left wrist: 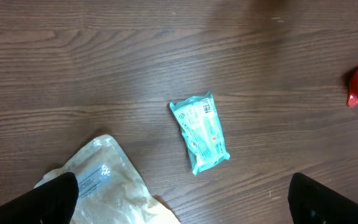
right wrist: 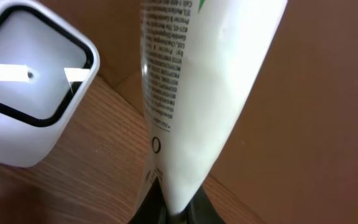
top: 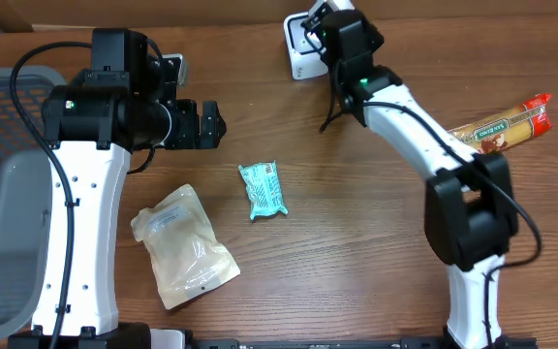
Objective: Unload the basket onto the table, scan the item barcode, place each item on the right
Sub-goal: 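Carry the Pantene tube to the white scanner and hold it there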
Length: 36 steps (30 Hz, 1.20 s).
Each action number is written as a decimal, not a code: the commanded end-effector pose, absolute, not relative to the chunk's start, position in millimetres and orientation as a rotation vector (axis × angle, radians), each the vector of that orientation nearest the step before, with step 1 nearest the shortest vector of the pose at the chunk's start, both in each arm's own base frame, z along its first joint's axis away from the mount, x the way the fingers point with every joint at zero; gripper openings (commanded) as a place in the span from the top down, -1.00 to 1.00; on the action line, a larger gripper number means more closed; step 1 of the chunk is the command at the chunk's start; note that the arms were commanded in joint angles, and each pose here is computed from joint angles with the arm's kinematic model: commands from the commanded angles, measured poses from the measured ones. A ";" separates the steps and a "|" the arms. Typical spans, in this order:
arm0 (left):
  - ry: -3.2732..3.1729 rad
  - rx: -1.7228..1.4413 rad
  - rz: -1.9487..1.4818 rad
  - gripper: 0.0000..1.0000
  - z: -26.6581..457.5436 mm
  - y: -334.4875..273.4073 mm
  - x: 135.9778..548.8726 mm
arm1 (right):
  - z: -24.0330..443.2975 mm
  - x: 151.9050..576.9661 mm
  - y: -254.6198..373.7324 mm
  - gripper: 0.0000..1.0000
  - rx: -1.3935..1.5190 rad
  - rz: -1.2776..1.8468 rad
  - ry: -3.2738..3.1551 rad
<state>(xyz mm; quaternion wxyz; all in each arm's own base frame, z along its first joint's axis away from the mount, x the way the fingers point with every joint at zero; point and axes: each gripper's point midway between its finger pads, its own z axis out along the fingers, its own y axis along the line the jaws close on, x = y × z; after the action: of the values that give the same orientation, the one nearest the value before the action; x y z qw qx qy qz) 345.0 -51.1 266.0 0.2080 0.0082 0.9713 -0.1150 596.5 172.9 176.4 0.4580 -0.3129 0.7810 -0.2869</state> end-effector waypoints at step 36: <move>2.649 0.056 -0.331 -0.99 283.3 -52.7 343.9 | 126.4 618.8 178.9 0.92 -0.849 -1.005 1.819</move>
<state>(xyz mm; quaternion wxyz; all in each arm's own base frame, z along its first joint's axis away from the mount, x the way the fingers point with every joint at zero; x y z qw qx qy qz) 345.0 -51.1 266.0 0.2080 0.0082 0.9713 -0.1150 614.7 183.6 97.2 0.4093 -0.3807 0.7317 -0.3900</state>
